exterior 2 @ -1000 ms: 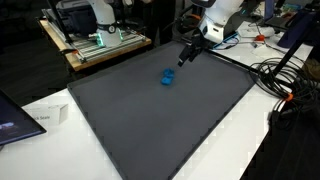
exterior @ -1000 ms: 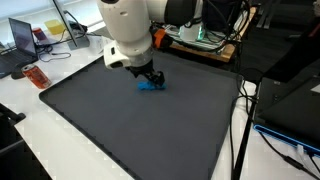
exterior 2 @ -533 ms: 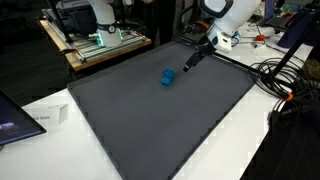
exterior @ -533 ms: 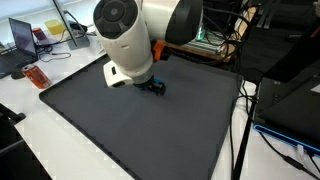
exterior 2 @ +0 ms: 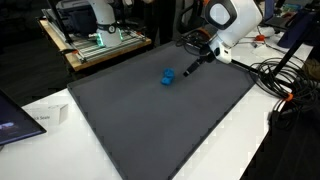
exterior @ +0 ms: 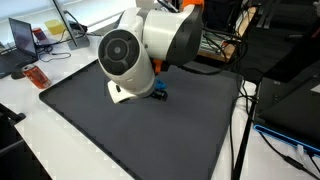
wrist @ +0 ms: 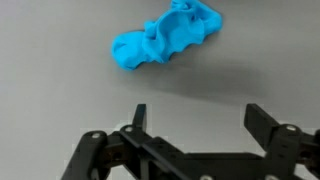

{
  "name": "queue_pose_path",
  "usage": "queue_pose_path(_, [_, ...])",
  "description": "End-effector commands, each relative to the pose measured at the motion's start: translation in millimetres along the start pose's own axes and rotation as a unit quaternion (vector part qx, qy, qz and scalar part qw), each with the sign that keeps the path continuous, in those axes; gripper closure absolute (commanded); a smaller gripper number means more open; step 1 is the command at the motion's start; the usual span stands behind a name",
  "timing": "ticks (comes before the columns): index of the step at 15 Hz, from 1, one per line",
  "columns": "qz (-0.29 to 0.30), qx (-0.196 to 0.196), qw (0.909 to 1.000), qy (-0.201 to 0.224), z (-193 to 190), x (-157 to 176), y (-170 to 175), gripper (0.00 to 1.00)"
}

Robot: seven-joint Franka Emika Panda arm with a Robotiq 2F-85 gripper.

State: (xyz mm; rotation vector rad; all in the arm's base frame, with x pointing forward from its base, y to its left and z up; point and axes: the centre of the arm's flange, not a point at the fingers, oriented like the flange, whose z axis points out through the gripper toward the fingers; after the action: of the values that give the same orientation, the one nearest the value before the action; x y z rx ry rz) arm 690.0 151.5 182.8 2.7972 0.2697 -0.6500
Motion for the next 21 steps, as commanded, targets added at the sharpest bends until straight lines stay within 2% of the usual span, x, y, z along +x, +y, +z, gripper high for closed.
queue_pose_path(1, [-0.017, -0.015, 0.9996, -0.017, -3, 24, -6, 0.0])
queue_pose_path(6, [-0.021, -0.006, 0.9997, -0.009, -5, 20, -4, 0.0])
queue_pose_path(11, [-0.011, 0.009, 0.9998, 0.013, -10, -4, 11, 0.0])
queue_pose_path(21, [0.014, 0.038, 0.9946, 0.096, -29, -49, 32, 0.0])
